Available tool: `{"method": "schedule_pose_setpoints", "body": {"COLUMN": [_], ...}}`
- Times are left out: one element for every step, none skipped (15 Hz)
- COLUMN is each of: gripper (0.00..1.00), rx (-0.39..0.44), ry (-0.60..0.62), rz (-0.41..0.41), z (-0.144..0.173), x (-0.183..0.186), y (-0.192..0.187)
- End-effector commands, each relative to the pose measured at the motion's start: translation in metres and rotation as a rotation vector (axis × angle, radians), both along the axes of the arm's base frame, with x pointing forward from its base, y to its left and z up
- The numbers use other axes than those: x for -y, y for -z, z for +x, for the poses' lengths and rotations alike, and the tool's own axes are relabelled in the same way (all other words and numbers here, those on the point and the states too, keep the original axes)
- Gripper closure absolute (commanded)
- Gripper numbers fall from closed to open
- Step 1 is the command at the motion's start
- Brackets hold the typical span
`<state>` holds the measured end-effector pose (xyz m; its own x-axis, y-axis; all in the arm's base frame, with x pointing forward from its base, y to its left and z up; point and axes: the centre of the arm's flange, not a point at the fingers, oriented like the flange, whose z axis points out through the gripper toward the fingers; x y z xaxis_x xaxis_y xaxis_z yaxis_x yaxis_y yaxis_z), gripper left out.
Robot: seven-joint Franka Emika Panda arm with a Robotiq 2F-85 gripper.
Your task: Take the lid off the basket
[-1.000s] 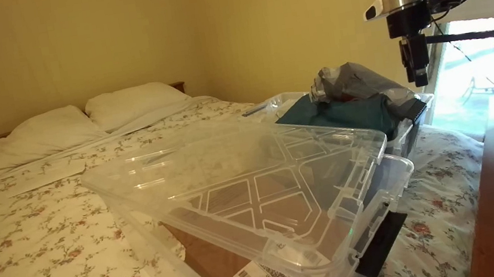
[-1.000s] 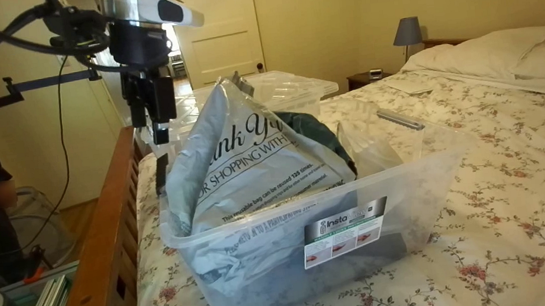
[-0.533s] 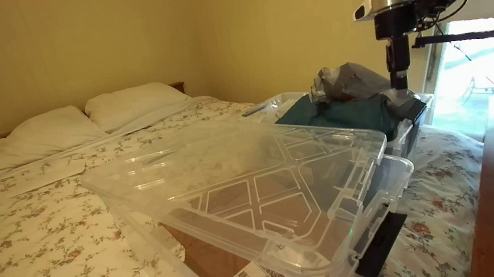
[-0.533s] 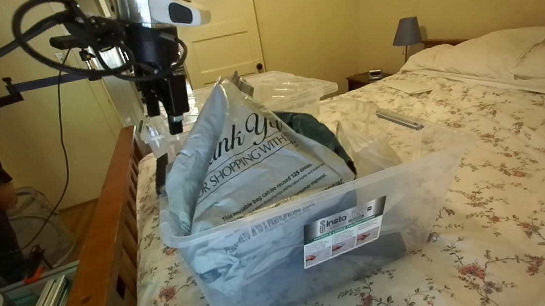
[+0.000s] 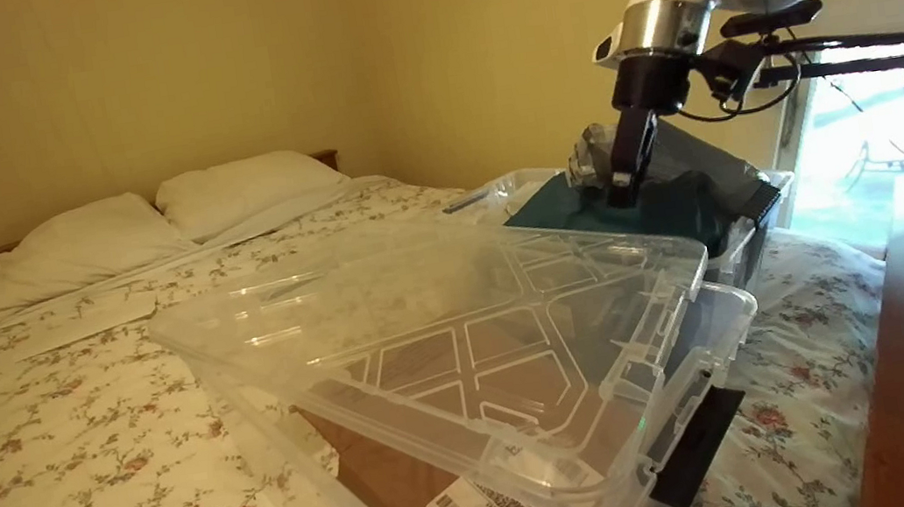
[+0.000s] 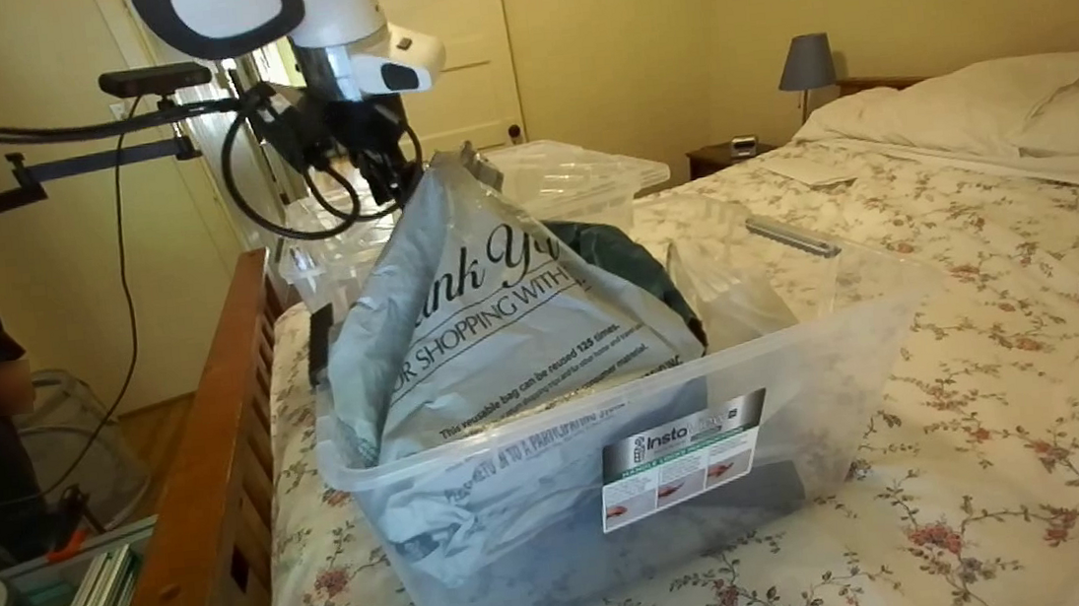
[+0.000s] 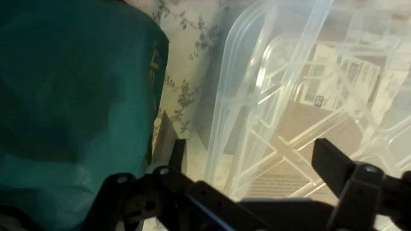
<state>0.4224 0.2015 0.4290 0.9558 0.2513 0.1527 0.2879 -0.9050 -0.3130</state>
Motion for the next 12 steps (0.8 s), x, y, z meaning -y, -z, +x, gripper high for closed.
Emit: {"method": "schedule_pose_setpoints", "body": {"gripper": [0.00,0.00,0.00,0.00,0.00,0.00,0.00,0.00,0.05,0.28,0.29,0.31], "rx": [0.037,0.015,-0.021,-0.058,-0.085,-0.108,-0.127,-0.152,-0.172,-0.187,-0.203,-0.216], "ry": [0.072,0.082,0.085,0.070,0.058,0.045,0.029,0.016,-0.008,-0.028,-0.053,-0.072], "rz": [-0.007,0.007,0.006,0.028,0.055,0.093,0.137,0.182,0.231,0.276,0.322,0.363], "z": [0.032,0.037,0.040,0.043,0.045,0.047,0.048,0.049,0.050,0.051,0.051,0.052], "x": [-0.010,-0.008,-0.005,-0.002,-0.002,-0.003,-0.005,-0.006,-0.007,-0.008,-0.008,-0.008], "y": [0.042,0.050,0.057,0.062,0.063,0.063,0.061,0.057,0.052,0.045,0.038,0.032]}}
